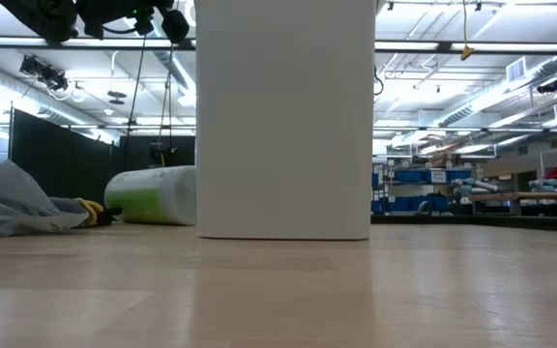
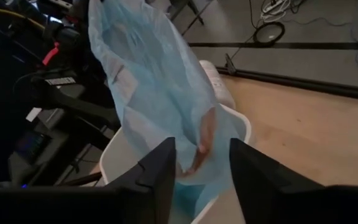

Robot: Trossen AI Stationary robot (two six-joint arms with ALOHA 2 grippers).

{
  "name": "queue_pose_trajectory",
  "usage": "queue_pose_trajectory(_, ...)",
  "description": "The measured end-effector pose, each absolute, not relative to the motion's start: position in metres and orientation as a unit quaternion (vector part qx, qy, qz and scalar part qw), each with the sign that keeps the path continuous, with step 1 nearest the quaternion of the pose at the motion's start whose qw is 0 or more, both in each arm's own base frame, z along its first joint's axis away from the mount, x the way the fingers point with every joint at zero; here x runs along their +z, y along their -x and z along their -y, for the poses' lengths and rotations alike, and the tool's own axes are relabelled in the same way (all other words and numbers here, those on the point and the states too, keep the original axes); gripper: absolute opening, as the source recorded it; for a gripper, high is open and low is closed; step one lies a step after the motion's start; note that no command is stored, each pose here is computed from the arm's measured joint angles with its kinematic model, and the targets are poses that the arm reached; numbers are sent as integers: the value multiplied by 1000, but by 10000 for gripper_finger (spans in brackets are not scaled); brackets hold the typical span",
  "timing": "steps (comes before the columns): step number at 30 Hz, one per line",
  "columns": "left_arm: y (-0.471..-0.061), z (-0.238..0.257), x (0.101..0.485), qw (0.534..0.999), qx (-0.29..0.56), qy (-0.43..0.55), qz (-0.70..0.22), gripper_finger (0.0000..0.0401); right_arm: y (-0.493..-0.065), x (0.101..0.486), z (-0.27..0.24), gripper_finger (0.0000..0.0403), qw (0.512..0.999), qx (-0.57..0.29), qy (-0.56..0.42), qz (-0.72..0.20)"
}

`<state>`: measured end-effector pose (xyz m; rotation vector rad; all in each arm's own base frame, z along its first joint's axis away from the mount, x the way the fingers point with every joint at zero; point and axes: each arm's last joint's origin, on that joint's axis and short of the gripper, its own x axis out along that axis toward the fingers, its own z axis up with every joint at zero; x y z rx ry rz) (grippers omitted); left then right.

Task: Place trash/remove bag and relplace
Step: Remove the blue trash bag from the trash bin

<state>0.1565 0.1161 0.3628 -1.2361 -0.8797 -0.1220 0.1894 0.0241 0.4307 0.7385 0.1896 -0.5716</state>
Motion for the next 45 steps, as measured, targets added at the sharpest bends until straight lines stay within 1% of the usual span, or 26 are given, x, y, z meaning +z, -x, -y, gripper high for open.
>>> queue_pose_trajectory(2, -157, -116, 363, 725, -56, 560, 398, 6, -190, 431, -23, 112, 887, -274, -361, -92)
queue_pose_trajectory(5, -157, -116, 363, 725, -57, 560, 397, 6, -191, 432, -23, 34, 890, -271, -356, -89)
queue_pose_trajectory(6, -157, -116, 363, 727, -60, 559, 394, 6, -191, 433, -23, 17, 895, -268, -346, -86)
queue_pose_trajectory(9, -157, -114, 363, 734, -74, 558, 380, 6, -191, 438, -23, 7, 903, -256, -338, -68)
queue_pose_trajectory(11, -157, -113, 363, 729, -91, 571, 367, 6, -190, 444, -22, 2, 909, -248, -330, -50)
queue_pose_trajectory(14, -155, -110, 367, 707, -131, 588, 371, 6, -184, 456, -20, 1, 915, -251, -316, -28)
queue_pose_trajectory(17, -151, -108, 371, 707, -145, 578, 381, 6, -174, 476, -17, 0, 920, -260, -292, -2)
queue_pose_trajectory(25, -140, -120, 372, 703, -109, 563, 420, 6, -138, 531, -6, 0, 927, -299, -214, 70)
queue_pose_trajectory(29, -135, -125, 373, 683, -84, 559, 462, 6, -123, 548, -2, 0, 922, -324, -188, 95)
queue_pose_trajectory(32, -134, -127, 373, 675, -67, 555, 483, 6, -119, 555, -2, 0, 929, -313, -170, 103)
queue_pose_trajectory(35, -134, -127, 375, 684, -62, 545, 481, 6, -125, 550, -5, 0, 944, -270, -172, 80)
queue_pose_trajectory(37, -134, -126, 377, 694, -72, 540, 471, 6, -132, 539, -7, 2, 944, -268, -187, 38)
queue_pose_trajectory(39, -134, -125, 378, 700, -78, 540, 461, 6, -143, 523, -9, 13, 938, -275, -211, -17)
queue_pose_trajectory(43, -135, -125, 377, 704, -81, 540, 454, 6, -169, 495, -12, 58, 916, -310, -225, -116)
queue_pose_trajectory(45, -135, -125, 377, 705, -81, 540, 453, 6, -180, 487, -9, 86, 906, -332, -222, -138)
